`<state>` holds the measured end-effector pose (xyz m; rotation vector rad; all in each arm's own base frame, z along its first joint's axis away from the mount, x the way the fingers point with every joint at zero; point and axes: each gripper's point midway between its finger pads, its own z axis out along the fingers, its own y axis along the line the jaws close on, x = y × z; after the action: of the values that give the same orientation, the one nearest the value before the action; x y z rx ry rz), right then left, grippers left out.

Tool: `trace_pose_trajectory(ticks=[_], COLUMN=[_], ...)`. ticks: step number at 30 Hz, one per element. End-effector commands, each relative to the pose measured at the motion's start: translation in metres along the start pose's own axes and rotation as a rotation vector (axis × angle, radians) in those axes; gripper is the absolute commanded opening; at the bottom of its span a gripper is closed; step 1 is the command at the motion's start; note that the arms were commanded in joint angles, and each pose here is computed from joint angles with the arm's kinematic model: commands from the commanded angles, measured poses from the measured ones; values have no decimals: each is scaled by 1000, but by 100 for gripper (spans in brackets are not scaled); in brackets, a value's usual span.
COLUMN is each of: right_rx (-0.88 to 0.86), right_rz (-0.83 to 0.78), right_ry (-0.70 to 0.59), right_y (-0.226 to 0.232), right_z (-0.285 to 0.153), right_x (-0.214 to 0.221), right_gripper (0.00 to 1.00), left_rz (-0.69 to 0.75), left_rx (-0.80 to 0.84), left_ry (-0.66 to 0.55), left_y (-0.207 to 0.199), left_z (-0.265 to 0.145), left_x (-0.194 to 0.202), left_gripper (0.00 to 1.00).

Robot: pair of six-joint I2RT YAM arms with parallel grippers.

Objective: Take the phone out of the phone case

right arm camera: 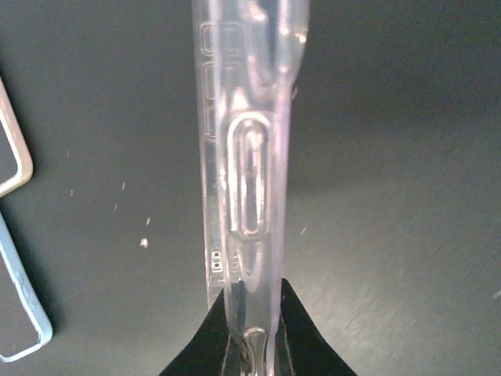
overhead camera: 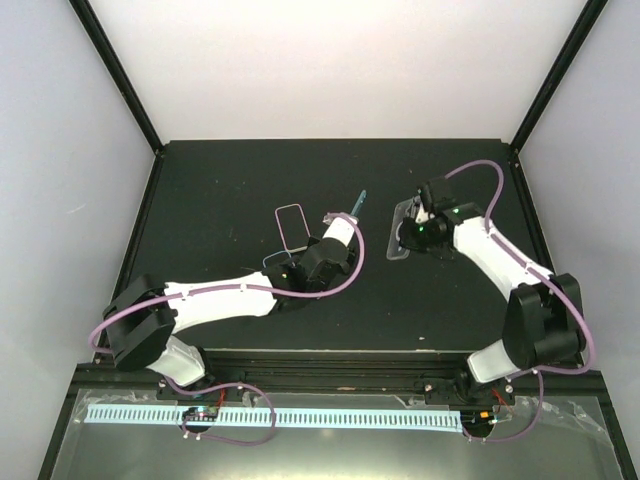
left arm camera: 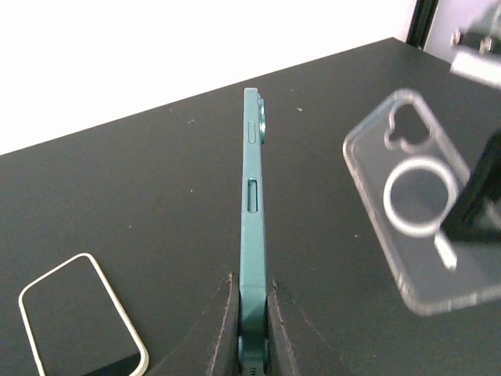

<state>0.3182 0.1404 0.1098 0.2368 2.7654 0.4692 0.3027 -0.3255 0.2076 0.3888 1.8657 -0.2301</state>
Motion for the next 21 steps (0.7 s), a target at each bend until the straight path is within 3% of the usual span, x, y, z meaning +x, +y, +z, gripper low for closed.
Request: trace_pose_trajectory(ticks=[1,4,8,16,21], right_rx=[-8,-136,-164,-215,-182], right_rz=[-270,-421,-507,-447,-380], right_ry=[-75,-38,39,258,229], right_y=[-15,-28,-58,-93,-111], right_z=[-14,-17,-17,17,36], right_x=[-57,-77,-84,-65,-74], right_gripper=[1,1,1,1,1], left_rz=[9,93,192,422,518], left_rx=[-68,-141,-209,-313,-340], left_ry=[-60,-39,-6,100,160], left_y=[16,25,30,22,12], left_z=[-4,4,20,65,92], left_x=[-26,-25,-21,1,19], left_gripper=[1,2,1,2,2])
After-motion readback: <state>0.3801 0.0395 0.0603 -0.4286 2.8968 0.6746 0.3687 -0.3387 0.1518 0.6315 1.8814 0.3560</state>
